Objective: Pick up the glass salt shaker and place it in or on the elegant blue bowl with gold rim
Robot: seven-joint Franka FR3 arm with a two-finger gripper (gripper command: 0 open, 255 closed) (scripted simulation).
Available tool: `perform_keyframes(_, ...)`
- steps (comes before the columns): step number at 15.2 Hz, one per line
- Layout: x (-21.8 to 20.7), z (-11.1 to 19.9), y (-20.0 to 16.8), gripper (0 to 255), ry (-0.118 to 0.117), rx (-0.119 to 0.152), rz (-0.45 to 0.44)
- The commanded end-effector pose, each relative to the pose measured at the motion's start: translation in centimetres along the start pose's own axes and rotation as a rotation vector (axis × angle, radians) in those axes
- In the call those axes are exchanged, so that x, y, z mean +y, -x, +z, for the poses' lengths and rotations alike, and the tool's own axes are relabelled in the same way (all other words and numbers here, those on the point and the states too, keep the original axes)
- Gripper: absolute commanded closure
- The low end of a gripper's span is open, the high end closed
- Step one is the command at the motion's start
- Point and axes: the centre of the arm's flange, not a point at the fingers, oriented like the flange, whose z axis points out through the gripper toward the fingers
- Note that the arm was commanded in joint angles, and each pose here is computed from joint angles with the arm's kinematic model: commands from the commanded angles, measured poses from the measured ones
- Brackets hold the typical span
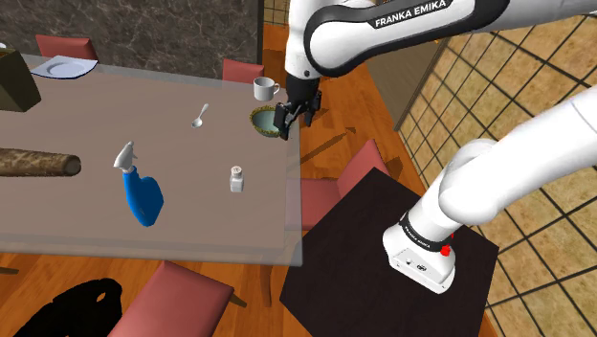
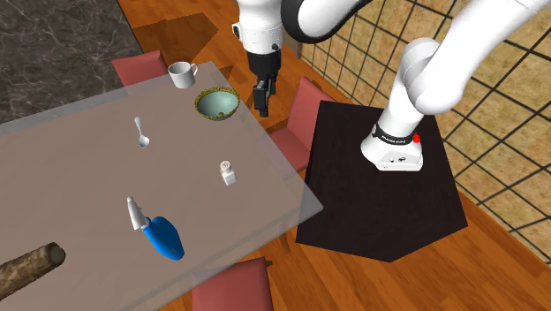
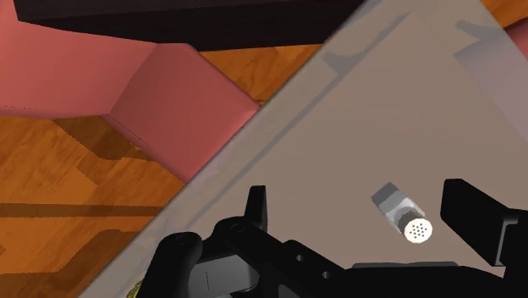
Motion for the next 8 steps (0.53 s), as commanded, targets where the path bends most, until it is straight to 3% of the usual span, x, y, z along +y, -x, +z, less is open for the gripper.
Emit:
perform_keyframes(1,-1.5,1.7,-1.3,0,-0.003,0.005,0.005)
perform_keyframes(8,-6.5,7.3,-6.6,0,-0.006,0.016,0.017)
